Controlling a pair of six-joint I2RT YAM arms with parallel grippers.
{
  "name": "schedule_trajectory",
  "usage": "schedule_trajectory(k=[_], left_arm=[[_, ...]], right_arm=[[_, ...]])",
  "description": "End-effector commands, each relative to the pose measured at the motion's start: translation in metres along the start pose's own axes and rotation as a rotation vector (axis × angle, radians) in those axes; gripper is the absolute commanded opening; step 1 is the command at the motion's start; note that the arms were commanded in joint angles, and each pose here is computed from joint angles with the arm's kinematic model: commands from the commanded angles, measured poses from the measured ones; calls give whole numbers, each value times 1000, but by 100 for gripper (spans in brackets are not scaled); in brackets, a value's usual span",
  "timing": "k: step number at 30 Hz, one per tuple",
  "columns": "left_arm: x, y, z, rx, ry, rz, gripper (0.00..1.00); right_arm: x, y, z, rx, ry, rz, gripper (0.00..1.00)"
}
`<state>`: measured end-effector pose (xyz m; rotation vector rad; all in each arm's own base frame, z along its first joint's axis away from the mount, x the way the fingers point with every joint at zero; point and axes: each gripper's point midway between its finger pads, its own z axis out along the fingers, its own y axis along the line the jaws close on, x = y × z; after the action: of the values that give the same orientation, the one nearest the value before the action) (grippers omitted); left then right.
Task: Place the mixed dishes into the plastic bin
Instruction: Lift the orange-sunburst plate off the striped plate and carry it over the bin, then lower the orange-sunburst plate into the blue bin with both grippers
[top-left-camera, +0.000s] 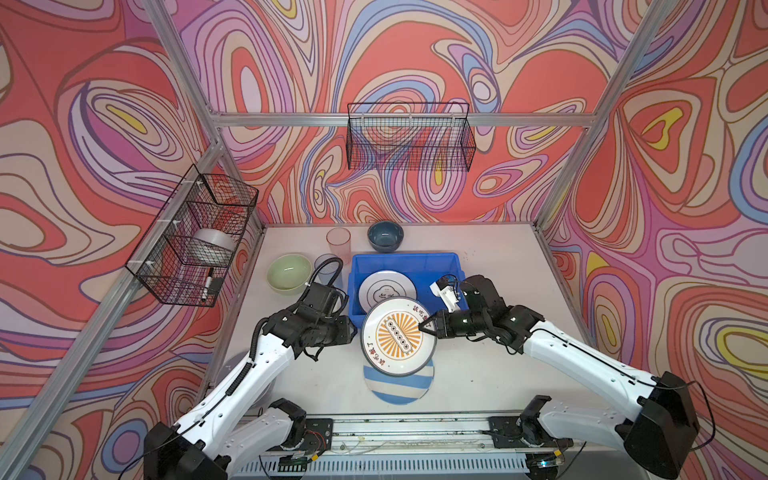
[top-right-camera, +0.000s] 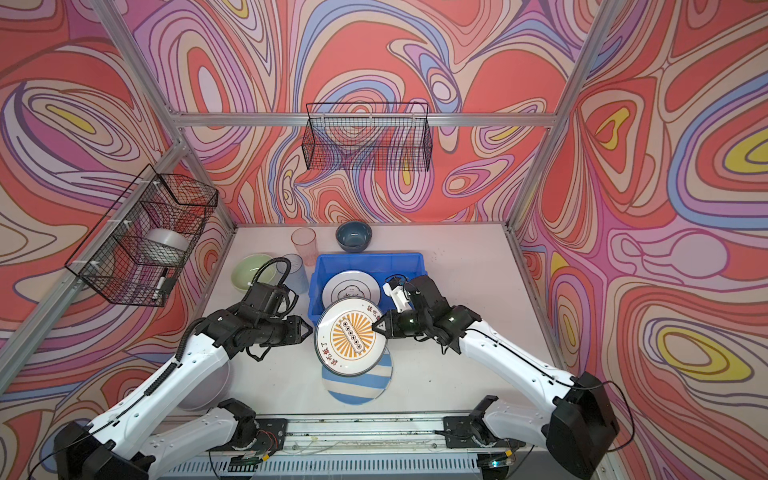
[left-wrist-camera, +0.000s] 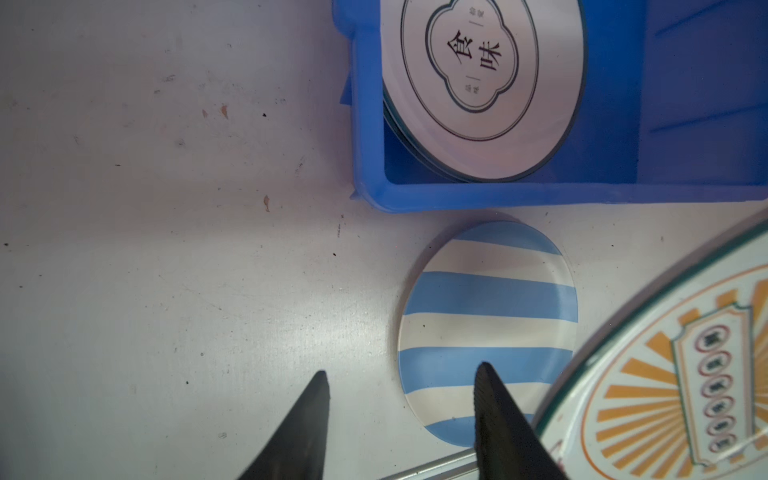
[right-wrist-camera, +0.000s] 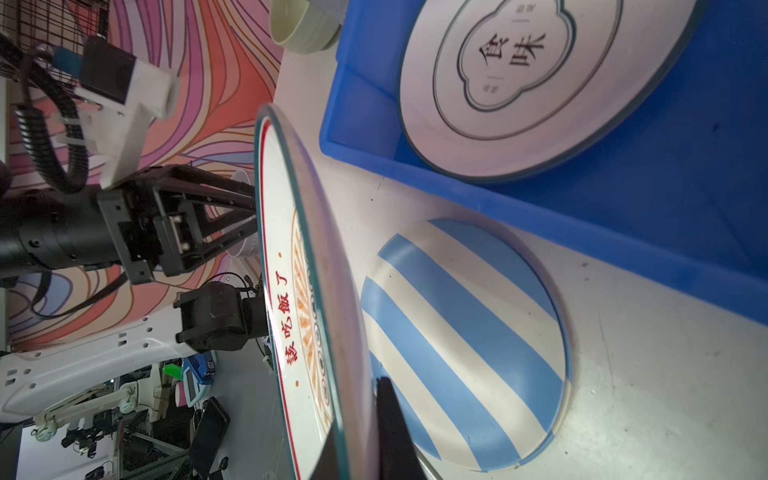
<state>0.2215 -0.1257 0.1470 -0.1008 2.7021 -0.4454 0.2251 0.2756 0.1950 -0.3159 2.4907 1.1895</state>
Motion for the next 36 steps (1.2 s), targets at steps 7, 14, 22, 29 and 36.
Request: schedule_trajectory(k=[7, 14, 22, 29, 36], left_arm=[[-10, 13, -8, -61, -50, -12, 49], [-8, 18, -10, -66, -69, -15, 49], [-8, 19, -11, -68, -80, -14, 49], [-8, 20, -12, -65, -87, -17, 49], [-7, 17, -8, -51, -74, -21, 49]], right_arm=[[-85, -10, 6, 39, -146, -11, 0], [-131, -29, 26, 96, -193, -37, 0], [-162, -47, 63, 75, -174, -6, 0], [-161, -73, 91, 112, -137, 37, 0], [-152, -88, 107, 116, -96, 68, 0]])
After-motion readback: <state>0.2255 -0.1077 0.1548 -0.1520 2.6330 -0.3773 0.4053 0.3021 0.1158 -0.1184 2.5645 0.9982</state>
